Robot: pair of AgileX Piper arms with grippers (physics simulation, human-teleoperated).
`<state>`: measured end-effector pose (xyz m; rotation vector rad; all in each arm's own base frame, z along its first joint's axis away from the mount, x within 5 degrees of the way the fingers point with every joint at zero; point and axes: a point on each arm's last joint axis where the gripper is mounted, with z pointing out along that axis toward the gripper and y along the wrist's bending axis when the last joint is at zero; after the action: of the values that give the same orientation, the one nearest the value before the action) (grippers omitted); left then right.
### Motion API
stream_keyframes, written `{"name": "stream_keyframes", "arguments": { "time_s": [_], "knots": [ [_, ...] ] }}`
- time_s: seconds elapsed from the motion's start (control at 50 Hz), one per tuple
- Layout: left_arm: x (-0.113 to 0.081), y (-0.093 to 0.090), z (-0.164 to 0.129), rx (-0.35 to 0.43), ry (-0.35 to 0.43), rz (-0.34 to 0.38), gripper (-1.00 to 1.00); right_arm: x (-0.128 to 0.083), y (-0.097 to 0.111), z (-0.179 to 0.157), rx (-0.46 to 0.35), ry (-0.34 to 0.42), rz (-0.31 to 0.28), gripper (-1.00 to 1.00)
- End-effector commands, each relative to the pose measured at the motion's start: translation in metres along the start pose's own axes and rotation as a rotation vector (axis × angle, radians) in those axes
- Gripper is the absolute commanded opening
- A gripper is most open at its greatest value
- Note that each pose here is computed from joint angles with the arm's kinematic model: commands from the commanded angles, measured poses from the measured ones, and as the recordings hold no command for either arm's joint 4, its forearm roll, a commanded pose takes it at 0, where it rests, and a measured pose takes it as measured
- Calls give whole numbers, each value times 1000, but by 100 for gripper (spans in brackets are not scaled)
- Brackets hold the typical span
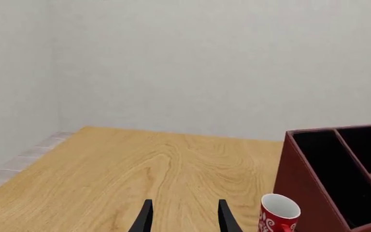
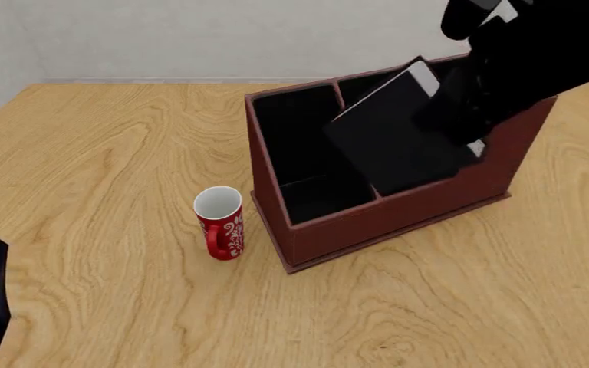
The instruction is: Pick up the book and place it in the left compartment of the caddy.
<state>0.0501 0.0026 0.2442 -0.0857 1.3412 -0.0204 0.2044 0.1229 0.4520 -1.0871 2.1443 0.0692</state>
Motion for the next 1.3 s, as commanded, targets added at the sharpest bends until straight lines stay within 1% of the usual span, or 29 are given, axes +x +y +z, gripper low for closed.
{"name": "stream_keyframes", "arguments": {
  "time_s": [0.02, 0.06, 0.08, 0.34, 0.48, 0.62, 0.72, 0.82, 0.94, 1.06, 1.12, 1.18, 1.3],
  "knots": [
    [1, 0, 0, -5, -6, -6, 100, -12, -12, 8, 20, 0, 40, -100],
    [1, 0, 0, -5, -6, -6, 100, -12, -13, 10, 21, 6, 44, -100],
    [2, 0, 0, -6, -5, -6, 100, -15, -16, 11, 25, 3, 46, -100],
    [4, 1, 0, -20, -2, -3, 100, -29, -16, 27, 8, 8, 34, -100],
    [4, 2, 0, -29, 3, 1, 100, -33, -17, 35, 1, 19, 34, -100],
    [1, 2, 0, -35, 4, 6, 100, -36, -23, 41, 9, 25, 42, -100],
    [2, 2, 0, -41, 7, 11, 100, -40, -21, 49, -2, 34, 39, -100],
    [5, 3, 0, -47, 12, 15, 100, -47, -15, 56, -22, 32, 36, -100],
    [5, 3, 0, -53, 13, 17, 100, -51, -14, 64, -30, 42, 31, -100],
    [10, 4, 0, -59, 13, 15, 100, -55, -13, 76, -40, 55, 31, -100],
    [9, 3, 0, -41, 7, 16, 100, -58, -12, 81, -45, 59, 27, -100],
    [11, 3, 0, -38, 12, 18, 100, -61, -11, 84, -49, 58, 25, -100],
    [9, 3, 0, -40, 0, 16, 100, -64, -12, 91, -51, 65, 26, -100]
  ]
}}
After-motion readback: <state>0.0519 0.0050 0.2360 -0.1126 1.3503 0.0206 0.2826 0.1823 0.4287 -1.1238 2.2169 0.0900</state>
